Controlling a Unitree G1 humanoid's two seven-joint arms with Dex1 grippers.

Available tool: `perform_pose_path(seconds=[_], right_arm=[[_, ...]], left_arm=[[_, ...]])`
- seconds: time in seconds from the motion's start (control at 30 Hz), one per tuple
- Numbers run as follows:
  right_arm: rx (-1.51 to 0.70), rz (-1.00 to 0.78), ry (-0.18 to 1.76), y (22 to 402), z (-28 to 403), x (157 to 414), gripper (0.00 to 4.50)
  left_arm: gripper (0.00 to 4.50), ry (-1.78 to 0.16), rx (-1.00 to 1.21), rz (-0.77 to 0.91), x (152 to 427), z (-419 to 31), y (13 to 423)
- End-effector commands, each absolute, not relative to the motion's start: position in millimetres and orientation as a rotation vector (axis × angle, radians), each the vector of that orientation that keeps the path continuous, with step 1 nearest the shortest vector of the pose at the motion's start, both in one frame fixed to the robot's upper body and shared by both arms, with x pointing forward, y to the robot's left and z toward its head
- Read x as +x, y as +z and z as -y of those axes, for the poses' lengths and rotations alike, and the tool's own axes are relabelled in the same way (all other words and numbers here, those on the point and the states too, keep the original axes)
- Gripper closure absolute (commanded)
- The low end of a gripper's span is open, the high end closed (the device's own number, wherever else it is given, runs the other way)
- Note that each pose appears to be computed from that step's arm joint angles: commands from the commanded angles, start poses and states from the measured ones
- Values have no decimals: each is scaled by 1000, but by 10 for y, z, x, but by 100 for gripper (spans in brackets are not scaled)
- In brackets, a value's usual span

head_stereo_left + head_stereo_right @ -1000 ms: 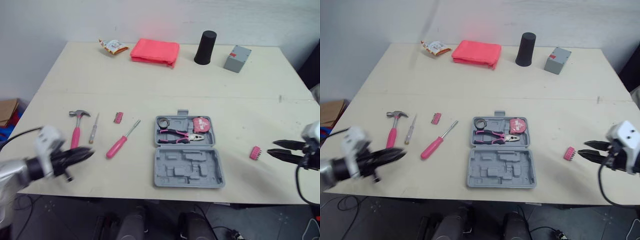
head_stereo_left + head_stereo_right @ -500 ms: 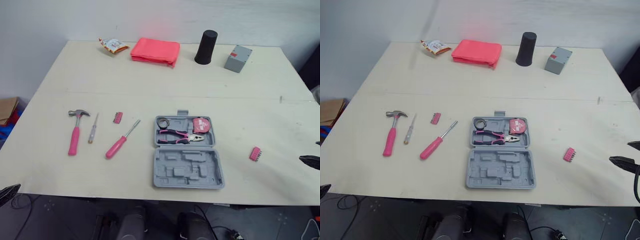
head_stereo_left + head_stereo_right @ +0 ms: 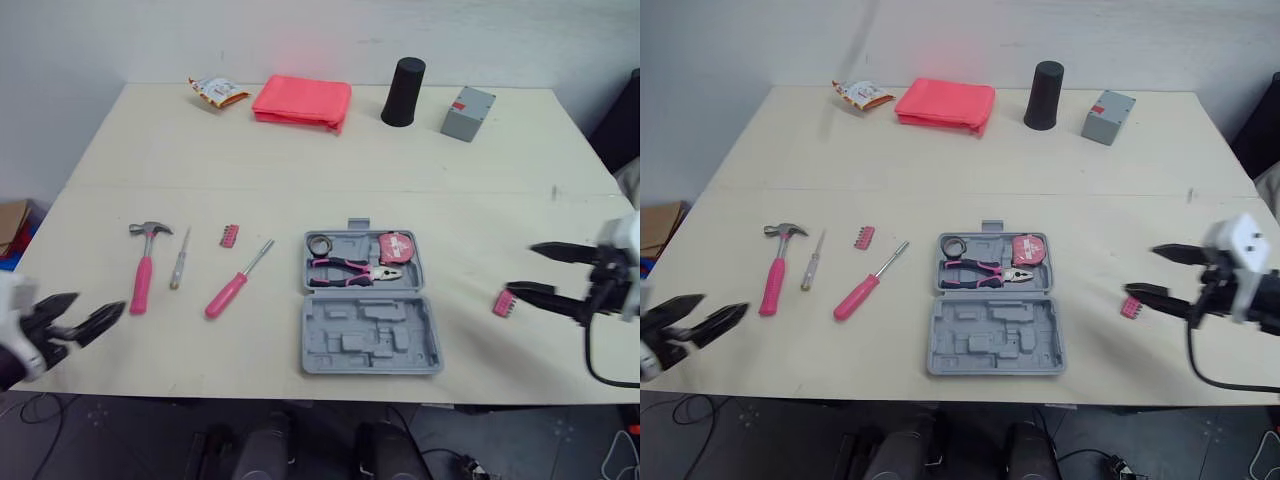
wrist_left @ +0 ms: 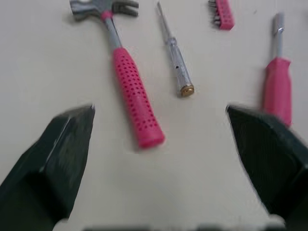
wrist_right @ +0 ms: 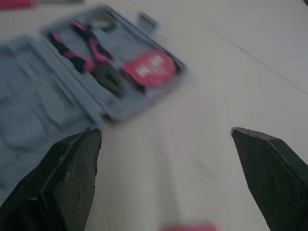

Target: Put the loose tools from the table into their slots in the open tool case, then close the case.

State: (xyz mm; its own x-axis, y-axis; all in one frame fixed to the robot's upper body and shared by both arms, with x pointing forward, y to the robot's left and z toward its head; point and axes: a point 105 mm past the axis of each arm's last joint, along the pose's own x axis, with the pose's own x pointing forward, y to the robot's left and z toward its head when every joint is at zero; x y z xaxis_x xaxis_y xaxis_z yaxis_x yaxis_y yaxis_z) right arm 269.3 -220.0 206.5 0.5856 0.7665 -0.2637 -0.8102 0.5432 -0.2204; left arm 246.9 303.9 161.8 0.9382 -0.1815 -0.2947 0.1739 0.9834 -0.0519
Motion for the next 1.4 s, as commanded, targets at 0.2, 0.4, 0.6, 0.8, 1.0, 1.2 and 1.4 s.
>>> perform_pose_path(seconds=[0.2,0.4,0.6,0.8,1.0,1.2,1.4], right_arm=[[-249,96,1290,2521,1063,2494,0],[-262,93,1339,2494,927,2556,0],[-228,118,1408,2563,813,2517,0],[-235,126,1436,2587,784,2508,0],[-245,139,1442,2626,830,2502,0],[-265,126,1426,2631,912,2515,0],[-327,-64,1356,2346,1232,2480,0]], left_arm=[[6,-61,-30,-434,2859,-2752,1379],[6,-96,-5,-441,3114,-2572,1266],[6,-88,11,-489,3188,-2553,1094],[232,-66,-15,-480,3267,-2575,1075],[446,-54,-53,-465,3242,-2566,1078],[446,-263,166,-284,3255,-2352,1721],[446,-926,463,-382,2983,-1487,1972]])
